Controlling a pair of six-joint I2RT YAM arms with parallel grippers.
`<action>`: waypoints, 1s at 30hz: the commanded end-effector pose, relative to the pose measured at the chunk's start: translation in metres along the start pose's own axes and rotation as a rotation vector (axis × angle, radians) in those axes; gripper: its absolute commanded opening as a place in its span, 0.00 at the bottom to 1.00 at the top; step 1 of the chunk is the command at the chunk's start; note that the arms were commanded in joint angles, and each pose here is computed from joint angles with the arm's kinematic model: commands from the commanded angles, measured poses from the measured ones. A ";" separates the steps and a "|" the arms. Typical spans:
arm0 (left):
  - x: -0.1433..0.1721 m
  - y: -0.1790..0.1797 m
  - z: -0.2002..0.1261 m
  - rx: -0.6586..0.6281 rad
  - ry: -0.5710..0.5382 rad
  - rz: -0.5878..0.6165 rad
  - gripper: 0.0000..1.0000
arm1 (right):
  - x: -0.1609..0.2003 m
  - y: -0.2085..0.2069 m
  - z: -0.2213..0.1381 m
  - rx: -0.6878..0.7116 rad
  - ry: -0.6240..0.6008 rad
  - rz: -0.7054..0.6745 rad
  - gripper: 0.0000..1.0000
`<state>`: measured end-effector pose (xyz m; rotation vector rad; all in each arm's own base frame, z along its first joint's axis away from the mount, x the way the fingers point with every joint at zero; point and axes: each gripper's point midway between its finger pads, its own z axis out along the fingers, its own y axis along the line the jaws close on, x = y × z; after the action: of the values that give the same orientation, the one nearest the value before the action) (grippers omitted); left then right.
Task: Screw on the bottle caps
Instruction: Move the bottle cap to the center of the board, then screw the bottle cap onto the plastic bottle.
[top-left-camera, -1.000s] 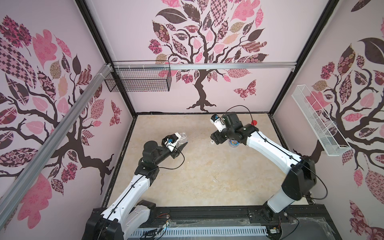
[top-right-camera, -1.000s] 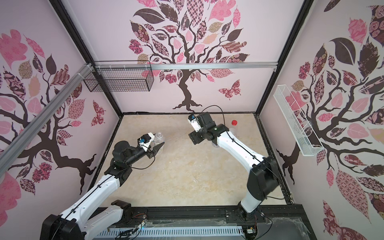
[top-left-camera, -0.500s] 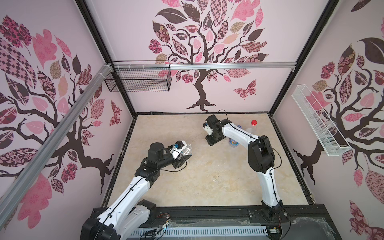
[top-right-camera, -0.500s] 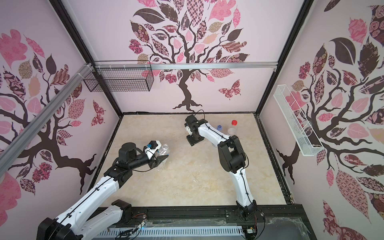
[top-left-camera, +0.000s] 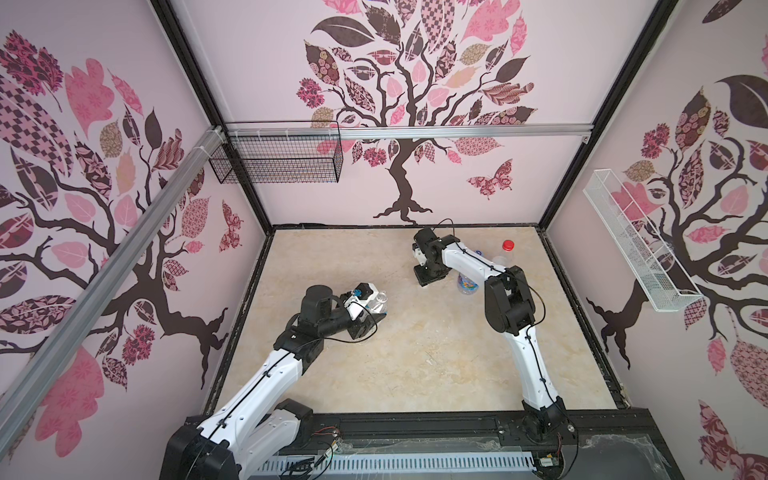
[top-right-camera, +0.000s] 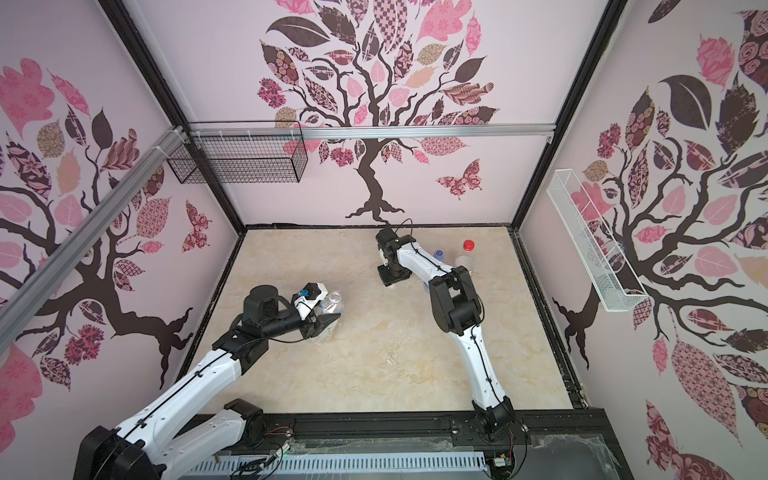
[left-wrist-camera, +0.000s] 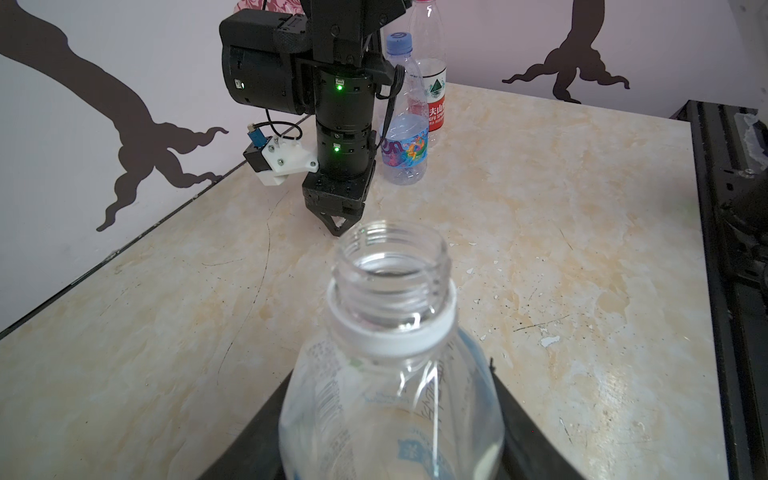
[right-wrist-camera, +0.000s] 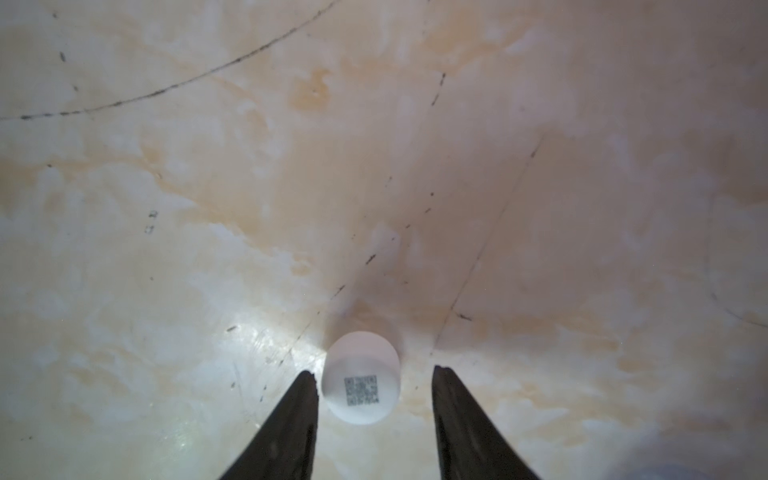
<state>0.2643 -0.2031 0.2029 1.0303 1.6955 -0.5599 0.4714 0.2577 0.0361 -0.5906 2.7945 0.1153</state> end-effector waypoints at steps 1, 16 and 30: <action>-0.004 -0.001 -0.001 0.005 -0.011 0.000 0.50 | 0.001 0.007 0.013 -0.020 0.026 0.014 0.48; -0.004 0.001 -0.001 -0.014 -0.016 0.009 0.51 | 0.110 0.034 -0.029 -0.014 0.205 -0.021 0.34; -0.003 -0.003 -0.001 -0.007 -0.018 0.009 0.53 | 0.185 0.041 -0.033 -0.011 0.323 -0.045 0.54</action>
<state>0.2647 -0.2037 0.2029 1.0276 1.6915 -0.5491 0.2996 0.2278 0.0191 -0.7347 3.0220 0.0387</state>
